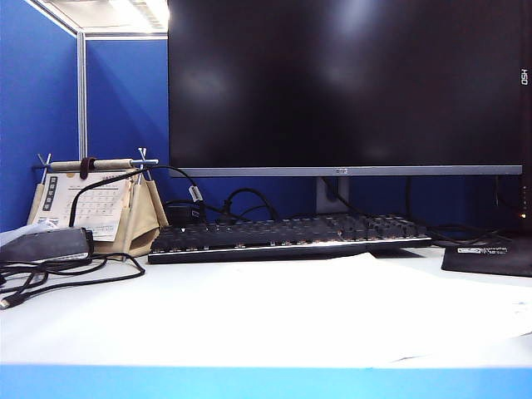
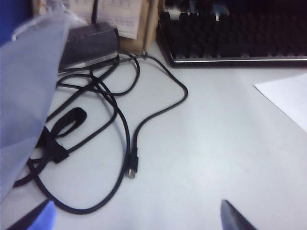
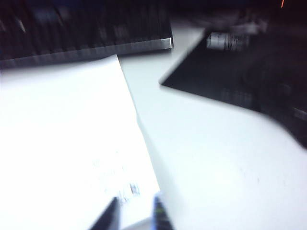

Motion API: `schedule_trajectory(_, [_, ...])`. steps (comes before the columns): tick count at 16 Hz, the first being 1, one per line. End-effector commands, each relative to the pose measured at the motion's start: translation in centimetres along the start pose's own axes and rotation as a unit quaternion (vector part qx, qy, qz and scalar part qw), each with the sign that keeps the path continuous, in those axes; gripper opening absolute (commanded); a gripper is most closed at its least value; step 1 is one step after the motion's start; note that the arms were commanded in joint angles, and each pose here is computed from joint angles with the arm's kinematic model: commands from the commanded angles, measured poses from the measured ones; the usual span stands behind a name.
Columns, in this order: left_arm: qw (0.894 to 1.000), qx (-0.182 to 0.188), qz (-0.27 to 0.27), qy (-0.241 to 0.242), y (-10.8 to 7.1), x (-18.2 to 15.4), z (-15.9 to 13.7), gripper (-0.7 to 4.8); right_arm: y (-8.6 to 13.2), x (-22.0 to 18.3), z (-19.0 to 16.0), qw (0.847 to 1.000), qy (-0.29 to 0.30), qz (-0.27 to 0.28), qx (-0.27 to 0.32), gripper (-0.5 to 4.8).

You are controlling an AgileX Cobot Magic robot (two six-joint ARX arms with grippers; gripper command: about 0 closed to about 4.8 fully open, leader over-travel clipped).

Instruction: Put a wrinkled paper upside down.

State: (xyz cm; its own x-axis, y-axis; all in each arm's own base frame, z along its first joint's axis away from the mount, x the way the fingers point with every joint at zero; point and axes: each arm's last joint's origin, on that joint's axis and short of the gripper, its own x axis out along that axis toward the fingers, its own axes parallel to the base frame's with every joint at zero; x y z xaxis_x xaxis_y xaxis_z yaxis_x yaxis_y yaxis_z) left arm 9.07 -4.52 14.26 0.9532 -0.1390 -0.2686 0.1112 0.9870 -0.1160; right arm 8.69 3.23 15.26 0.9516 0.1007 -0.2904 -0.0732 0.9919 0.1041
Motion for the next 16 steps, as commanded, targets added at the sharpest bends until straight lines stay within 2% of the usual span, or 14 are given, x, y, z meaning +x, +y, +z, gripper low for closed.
schedule_trajectory(1, [1.000, 0.001, 0.007, 0.000, 0.07, 0.07, -0.22, 4.65, -0.02, 0.41, -0.67, 1.000, 0.001, -0.002, 0.011, 0.84])
schedule_trajectory(3, [1.000, 0.000, 0.001, 0.001, 0.03, 0.07, -0.21, 4.65, -0.08, 0.43, -0.68, 1.000, 0.000, -0.014, 0.010, -0.09])
schedule_trajectory(16, [1.000, 0.001, -0.009, 0.003, -0.04, 0.07, -0.21, 4.65, 0.00, 0.42, -0.69, 1.000, 0.003, -0.002, 0.010, -0.05])
